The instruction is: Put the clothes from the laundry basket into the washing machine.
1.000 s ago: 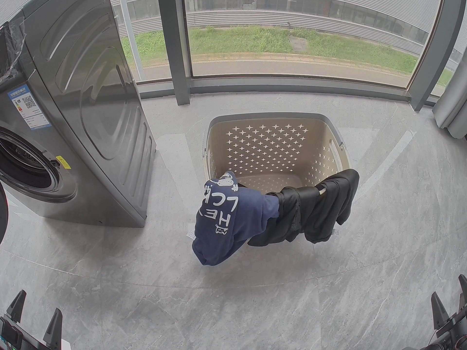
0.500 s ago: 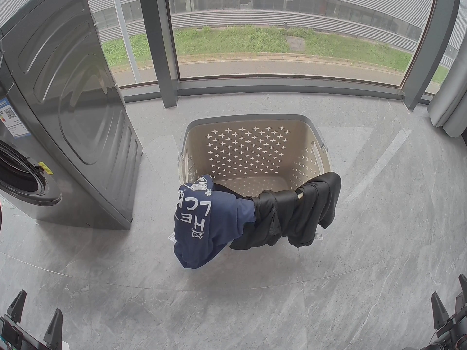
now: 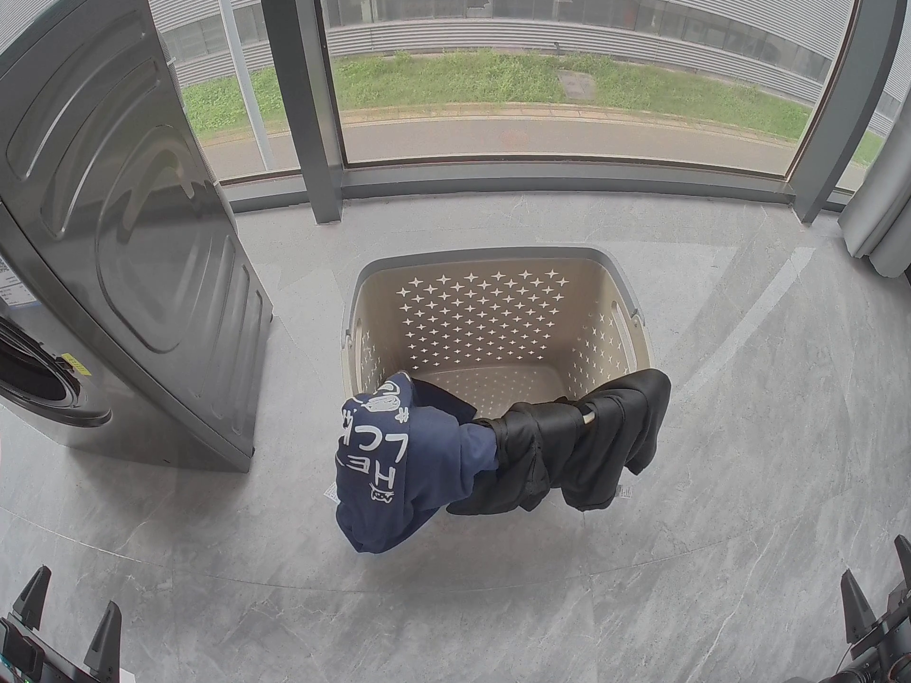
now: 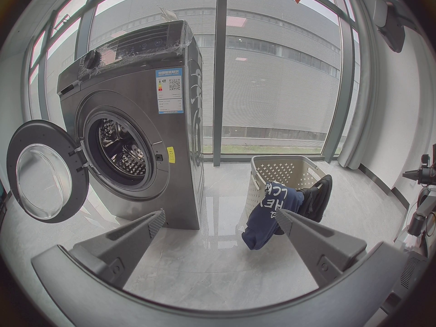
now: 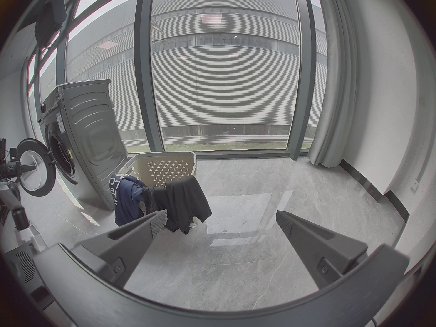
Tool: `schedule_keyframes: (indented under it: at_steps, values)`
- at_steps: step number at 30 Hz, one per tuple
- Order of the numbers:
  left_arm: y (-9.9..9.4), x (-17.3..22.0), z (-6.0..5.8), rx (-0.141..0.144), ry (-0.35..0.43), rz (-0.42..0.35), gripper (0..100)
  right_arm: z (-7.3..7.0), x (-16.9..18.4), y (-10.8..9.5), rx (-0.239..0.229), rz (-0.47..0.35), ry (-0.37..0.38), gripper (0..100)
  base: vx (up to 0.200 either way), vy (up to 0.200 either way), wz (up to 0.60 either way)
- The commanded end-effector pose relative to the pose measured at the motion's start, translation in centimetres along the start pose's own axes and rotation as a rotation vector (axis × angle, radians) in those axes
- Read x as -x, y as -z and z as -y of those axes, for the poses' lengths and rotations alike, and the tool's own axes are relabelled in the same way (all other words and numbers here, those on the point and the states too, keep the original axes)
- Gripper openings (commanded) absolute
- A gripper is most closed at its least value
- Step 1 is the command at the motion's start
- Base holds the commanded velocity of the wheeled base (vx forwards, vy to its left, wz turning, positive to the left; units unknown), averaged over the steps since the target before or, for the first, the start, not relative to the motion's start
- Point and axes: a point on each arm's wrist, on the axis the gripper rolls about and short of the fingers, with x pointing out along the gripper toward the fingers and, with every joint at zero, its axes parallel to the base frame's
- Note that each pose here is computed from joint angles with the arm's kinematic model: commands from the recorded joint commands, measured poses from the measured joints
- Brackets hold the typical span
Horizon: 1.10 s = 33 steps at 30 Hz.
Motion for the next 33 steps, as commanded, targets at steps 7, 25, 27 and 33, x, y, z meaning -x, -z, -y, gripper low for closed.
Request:
schedule_keyframes:
  at_steps: [7,25,27,33]
  values:
    - [0.5,0.0,0.0,0.001,-0.001,-0.002,100,0.0,-0.1,0.5,0.0,-0.008,-0.001,100,0.0,-0.143,0.0]
    - [0.5,0.0,0.0,0.001,0.001,-0.002,100,0.0,0.0,0.5,0.022,-0.001,-0.008,100,0.022,0.0,0.0]
    - [0.5,0.0,0.0,0.003,0.001,0.0,100,0.0,0.0,0.5,0.022,0.0,-0.008,100,0.1,0.0,0.0]
    - [0.5,0.0,0.0,0.003,0.001,-0.002,100,0.0,1.0,-3.3,0.013,0.152,-0.018,100,0.0,0.0,0.0]
